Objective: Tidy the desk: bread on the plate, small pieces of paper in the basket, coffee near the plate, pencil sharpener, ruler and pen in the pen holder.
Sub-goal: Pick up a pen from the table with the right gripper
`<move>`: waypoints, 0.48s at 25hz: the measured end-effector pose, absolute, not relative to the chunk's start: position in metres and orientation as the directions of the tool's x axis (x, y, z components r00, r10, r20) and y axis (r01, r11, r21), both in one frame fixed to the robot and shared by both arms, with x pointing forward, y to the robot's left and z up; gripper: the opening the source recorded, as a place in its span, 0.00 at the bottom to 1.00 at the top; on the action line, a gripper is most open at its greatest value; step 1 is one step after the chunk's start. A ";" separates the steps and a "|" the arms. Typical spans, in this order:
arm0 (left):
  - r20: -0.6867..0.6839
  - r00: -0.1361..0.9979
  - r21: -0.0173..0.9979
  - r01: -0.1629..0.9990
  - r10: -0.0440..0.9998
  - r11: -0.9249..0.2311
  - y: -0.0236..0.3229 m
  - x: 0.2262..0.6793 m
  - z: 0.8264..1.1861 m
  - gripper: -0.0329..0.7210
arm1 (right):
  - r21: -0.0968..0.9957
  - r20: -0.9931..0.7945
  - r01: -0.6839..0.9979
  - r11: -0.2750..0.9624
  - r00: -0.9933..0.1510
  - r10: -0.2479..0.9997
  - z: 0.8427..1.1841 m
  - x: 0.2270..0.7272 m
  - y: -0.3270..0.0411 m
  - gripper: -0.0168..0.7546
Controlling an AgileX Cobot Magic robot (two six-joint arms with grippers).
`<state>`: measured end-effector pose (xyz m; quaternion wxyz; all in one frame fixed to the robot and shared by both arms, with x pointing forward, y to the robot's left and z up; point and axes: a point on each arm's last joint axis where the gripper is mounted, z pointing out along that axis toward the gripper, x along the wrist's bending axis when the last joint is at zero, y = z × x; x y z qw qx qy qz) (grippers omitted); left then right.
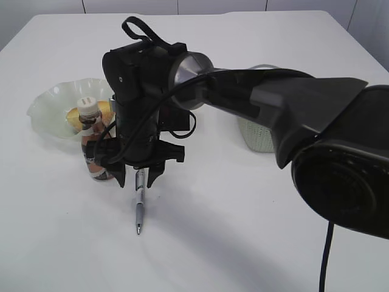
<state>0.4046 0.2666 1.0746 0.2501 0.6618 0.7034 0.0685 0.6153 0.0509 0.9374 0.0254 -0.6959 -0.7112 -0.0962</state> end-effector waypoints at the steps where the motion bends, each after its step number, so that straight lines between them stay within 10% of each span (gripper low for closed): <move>1: -0.261 0.001 0.427 0.897 0.965 0.115 0.267 0.405 1.075 0.36 | 0.102 0.170 0.995 0.013 -0.030 0.985 0.937 0.615 0.051 0.51; 12: -0.258 0.002 0.430 0.896 0.966 0.113 0.267 0.405 1.075 0.36 | 0.081 0.142 0.997 0.017 -0.028 0.989 0.920 0.616 0.051 0.51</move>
